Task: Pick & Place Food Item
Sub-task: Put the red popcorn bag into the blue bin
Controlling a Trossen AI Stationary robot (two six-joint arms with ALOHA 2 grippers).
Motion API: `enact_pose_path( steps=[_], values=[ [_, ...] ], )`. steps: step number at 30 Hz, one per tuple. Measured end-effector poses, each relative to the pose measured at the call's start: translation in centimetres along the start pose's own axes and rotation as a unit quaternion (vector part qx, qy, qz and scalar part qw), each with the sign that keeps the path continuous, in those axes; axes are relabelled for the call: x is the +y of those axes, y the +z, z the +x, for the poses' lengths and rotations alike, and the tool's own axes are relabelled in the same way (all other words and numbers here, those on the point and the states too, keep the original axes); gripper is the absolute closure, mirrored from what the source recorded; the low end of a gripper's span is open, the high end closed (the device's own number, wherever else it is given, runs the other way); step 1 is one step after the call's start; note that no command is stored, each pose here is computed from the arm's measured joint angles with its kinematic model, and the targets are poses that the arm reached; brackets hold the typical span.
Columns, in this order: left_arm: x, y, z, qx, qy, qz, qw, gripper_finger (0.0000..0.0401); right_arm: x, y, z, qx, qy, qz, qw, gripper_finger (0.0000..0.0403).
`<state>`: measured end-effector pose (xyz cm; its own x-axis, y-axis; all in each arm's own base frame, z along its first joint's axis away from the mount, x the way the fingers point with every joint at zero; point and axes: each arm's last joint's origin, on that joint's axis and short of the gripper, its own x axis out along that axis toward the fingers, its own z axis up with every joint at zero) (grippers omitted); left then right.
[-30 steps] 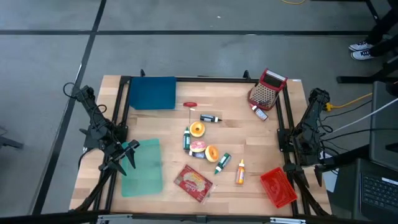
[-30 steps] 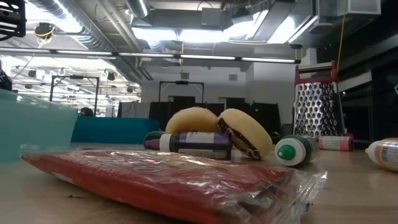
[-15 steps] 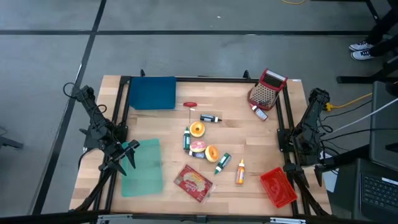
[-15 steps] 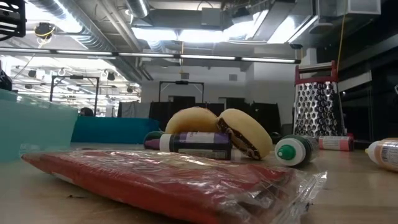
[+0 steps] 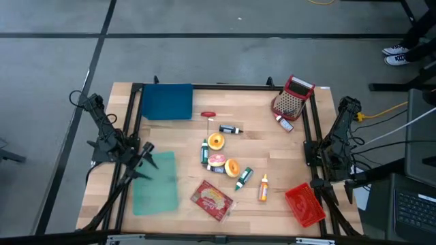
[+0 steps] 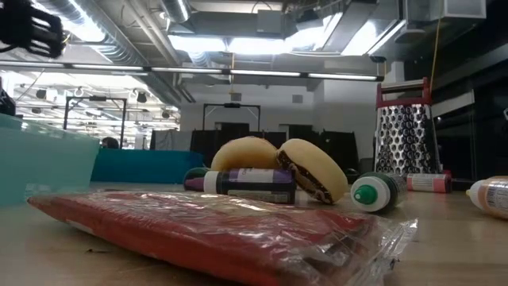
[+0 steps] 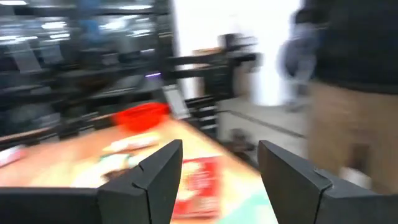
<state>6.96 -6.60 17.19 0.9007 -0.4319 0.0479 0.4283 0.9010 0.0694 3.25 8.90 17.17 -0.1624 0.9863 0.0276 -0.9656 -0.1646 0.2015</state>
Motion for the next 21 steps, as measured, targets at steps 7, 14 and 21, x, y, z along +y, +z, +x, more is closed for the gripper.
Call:
enact_pose_path(
  steps=[7,14,21],
  values=[
    [0.26,0.01,-0.02,0.003,0.045,-0.001,0.999,0.0195,0.0,0.0,0.0,0.0,0.0,0.0,1.0,0.0186],
    [0.36,0.01,-0.02,0.003,0.061,-0.001,0.998,0.0195,-0.01,-0.01,0.0,0.0,0.0,0.0,1.0,0.0186],
    [0.36,0.01,-0.02,0.006,0.061,0.03,0.998,0.0195,-0.01,-0.01,0.0,0.0,0.0,0.0,1.0,0.0186]
  ],
)
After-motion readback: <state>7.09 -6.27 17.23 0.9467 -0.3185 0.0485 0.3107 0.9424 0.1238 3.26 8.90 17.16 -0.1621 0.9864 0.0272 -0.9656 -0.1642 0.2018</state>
